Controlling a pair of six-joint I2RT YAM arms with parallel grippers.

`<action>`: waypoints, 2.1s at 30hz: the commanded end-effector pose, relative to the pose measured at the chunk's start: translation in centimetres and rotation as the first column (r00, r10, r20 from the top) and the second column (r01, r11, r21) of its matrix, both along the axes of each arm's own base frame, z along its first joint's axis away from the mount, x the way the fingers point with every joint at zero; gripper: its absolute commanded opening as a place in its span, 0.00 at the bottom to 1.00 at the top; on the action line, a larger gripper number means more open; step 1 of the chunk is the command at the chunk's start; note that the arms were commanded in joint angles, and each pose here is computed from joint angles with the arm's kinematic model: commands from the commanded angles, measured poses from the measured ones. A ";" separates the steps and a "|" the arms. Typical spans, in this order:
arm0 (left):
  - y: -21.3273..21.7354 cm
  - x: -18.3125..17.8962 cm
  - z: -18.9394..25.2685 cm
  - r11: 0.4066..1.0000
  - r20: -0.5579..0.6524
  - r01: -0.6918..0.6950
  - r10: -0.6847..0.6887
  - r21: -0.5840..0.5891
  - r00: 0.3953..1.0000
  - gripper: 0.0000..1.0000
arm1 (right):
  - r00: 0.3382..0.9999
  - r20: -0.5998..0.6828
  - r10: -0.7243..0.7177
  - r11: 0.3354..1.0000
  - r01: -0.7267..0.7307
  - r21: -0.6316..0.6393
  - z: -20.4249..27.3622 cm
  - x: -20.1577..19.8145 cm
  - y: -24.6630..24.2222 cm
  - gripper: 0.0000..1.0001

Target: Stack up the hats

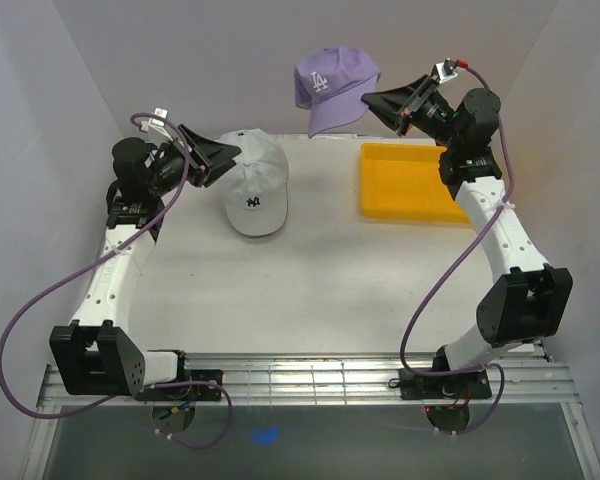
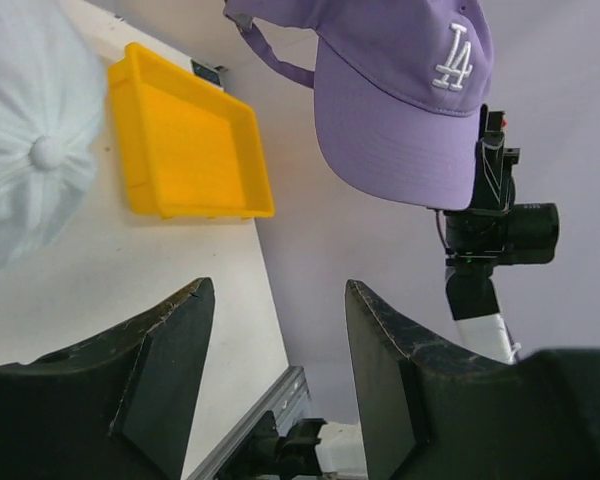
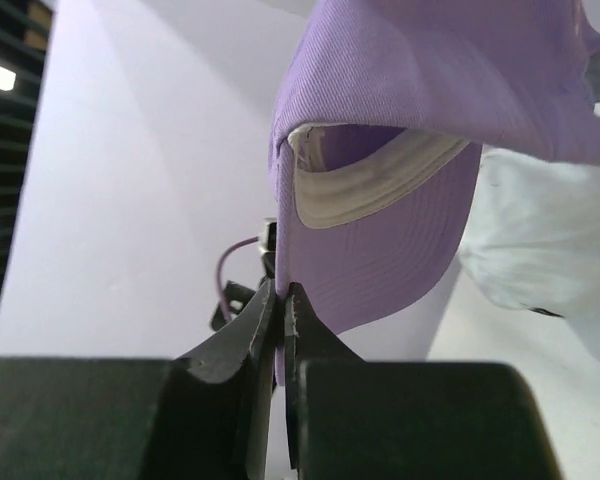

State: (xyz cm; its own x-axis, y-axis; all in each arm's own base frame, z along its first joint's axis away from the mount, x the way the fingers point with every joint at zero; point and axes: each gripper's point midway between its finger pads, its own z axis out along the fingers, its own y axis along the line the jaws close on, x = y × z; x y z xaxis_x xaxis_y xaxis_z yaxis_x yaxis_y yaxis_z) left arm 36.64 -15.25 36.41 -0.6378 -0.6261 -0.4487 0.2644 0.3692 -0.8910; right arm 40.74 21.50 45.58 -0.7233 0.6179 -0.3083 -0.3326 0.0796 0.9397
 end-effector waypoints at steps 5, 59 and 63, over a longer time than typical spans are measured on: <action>-1.7 0.9 7.2 0.987 0.140 0.061 -0.041 -0.147 0.989 0.68 | 0.967 0.226 0.120 0.959 -0.172 0.225 9.7 -5.7 2.5 0.08; -1.6 2.5 13.9 0.923 0.145 0.067 -0.012 -0.379 0.989 0.00 | 0.958 0.079 0.275 0.904 -0.285 0.318 4.3 -1.7 12.6 0.08; -1.3 5.1 12.7 0.921 0.044 -0.004 0.023 -0.390 0.999 0.00 | 0.954 0.079 0.289 0.899 -0.299 0.319 4.2 -0.4 13.4 0.08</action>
